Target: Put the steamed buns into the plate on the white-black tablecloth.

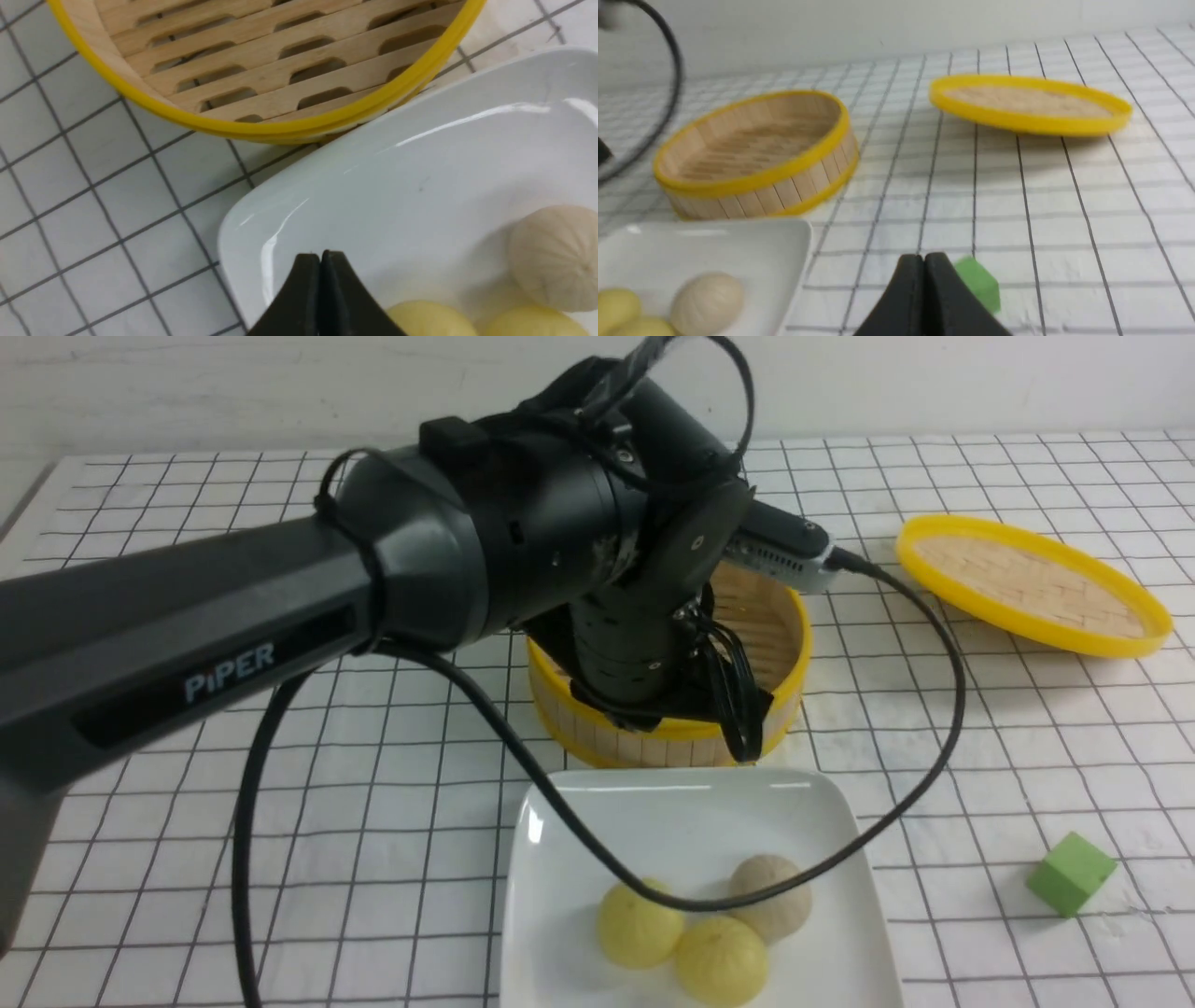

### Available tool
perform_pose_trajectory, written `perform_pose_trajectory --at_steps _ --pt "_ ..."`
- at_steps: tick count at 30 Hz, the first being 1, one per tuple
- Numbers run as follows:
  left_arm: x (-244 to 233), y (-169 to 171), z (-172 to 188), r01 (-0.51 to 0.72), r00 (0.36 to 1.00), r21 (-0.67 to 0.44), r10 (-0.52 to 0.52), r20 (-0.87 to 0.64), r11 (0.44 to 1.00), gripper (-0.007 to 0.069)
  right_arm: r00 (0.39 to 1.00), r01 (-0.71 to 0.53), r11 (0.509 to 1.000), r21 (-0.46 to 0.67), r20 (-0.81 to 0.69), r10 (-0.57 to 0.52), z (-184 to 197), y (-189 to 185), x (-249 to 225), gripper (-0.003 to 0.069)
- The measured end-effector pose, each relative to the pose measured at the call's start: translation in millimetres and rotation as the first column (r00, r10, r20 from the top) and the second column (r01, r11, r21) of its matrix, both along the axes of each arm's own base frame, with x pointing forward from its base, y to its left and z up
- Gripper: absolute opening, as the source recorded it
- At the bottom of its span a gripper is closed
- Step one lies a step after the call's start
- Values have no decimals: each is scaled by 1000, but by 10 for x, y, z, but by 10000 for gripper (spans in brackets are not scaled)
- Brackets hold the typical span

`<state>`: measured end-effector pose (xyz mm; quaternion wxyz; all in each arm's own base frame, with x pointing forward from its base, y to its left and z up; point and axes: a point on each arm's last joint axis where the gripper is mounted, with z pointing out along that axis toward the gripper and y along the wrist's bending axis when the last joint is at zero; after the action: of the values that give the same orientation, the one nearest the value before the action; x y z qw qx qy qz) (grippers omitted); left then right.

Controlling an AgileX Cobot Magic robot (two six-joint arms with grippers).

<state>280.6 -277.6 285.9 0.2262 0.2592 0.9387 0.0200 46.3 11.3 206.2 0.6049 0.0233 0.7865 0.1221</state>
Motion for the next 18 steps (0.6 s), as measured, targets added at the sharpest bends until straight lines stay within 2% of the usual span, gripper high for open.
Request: perform_pose_trajectory --at_steps 4,6,14,15,18 --pt "-82 111 103 -28 999 47 29 -34 999 11 992 5 1000 -12 -123 -6 -353 0 24 10" --pt "-113 154 182 -30 999 47 31 -26 998 12 994 9 1000 -8 -109 -10 -349 -1 31 11" --pt "-420 589 949 -12 991 -13 13 136 1000 13 995 12 1000 -3 -95 -12 -346 -3 37 18" --pt "-420 589 949 -12 991 -13 13 136 1000 13 995 12 1000 -3 -95 -12 -346 -3 37 18" --pt "-644 868 1338 6 974 -70 10 226 998 15 995 12 1000 -3 -95 -12 -346 -3 37 23"
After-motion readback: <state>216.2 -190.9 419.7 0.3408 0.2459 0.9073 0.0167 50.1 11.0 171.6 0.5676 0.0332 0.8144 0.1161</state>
